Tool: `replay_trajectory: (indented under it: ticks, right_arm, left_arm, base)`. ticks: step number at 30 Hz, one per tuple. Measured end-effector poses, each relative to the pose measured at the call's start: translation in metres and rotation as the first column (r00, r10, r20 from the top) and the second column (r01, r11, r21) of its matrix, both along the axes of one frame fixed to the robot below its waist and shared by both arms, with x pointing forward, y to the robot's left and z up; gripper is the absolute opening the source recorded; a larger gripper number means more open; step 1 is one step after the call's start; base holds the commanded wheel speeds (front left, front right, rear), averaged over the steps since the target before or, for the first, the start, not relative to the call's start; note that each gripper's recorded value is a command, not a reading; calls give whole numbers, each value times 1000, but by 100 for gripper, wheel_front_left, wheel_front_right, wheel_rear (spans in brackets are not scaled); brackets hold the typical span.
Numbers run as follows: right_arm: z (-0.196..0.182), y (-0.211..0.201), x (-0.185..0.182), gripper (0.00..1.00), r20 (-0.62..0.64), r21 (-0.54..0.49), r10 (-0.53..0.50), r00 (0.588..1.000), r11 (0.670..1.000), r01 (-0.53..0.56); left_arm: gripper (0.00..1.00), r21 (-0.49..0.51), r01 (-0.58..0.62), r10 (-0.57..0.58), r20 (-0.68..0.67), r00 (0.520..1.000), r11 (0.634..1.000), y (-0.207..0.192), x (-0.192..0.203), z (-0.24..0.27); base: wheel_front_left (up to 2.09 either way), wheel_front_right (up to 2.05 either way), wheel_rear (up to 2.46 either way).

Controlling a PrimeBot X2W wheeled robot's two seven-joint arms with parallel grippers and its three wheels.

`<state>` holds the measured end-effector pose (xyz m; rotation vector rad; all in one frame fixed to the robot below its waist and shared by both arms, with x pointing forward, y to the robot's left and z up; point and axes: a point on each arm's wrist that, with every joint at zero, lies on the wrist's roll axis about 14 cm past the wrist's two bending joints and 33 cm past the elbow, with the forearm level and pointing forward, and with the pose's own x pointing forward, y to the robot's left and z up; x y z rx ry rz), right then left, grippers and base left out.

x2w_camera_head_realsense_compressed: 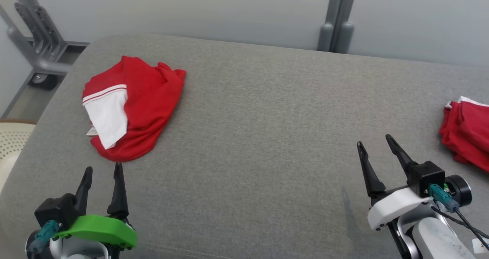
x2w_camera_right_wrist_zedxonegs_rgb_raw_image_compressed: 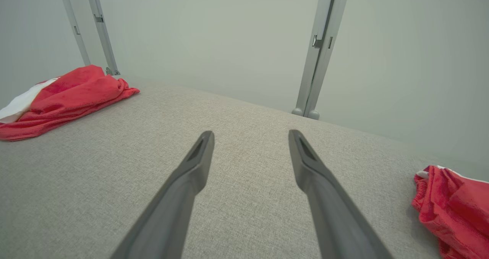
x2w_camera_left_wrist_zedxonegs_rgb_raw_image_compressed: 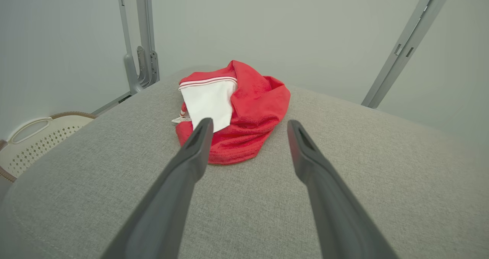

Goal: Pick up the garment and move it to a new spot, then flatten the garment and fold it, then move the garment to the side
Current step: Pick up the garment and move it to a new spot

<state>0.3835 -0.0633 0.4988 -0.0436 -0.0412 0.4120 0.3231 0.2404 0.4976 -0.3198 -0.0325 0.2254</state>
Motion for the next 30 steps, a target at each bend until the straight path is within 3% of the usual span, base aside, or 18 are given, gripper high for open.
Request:
replay_trajectory:
  ticks: [18,22,30]
  right_arm:
    - [-3,71,9,100,-1,-4,183,983,983,-183]
    - [-6,71,18,100,5,-14,189,982,982,-189]
    - [-7,72,44,100,40,-31,205,978,979,-204]
  left_arm:
    - [100,-10,-228,227,-9,974,974,59,-61,-4]
    - [100,-90,-227,226,-25,974,970,57,-51,-10]
    - [100,-171,-167,151,-102,983,971,63,10,-10]
  base:
    - [0,0,0]
    - [0,0,0]
    - [0,0,0]
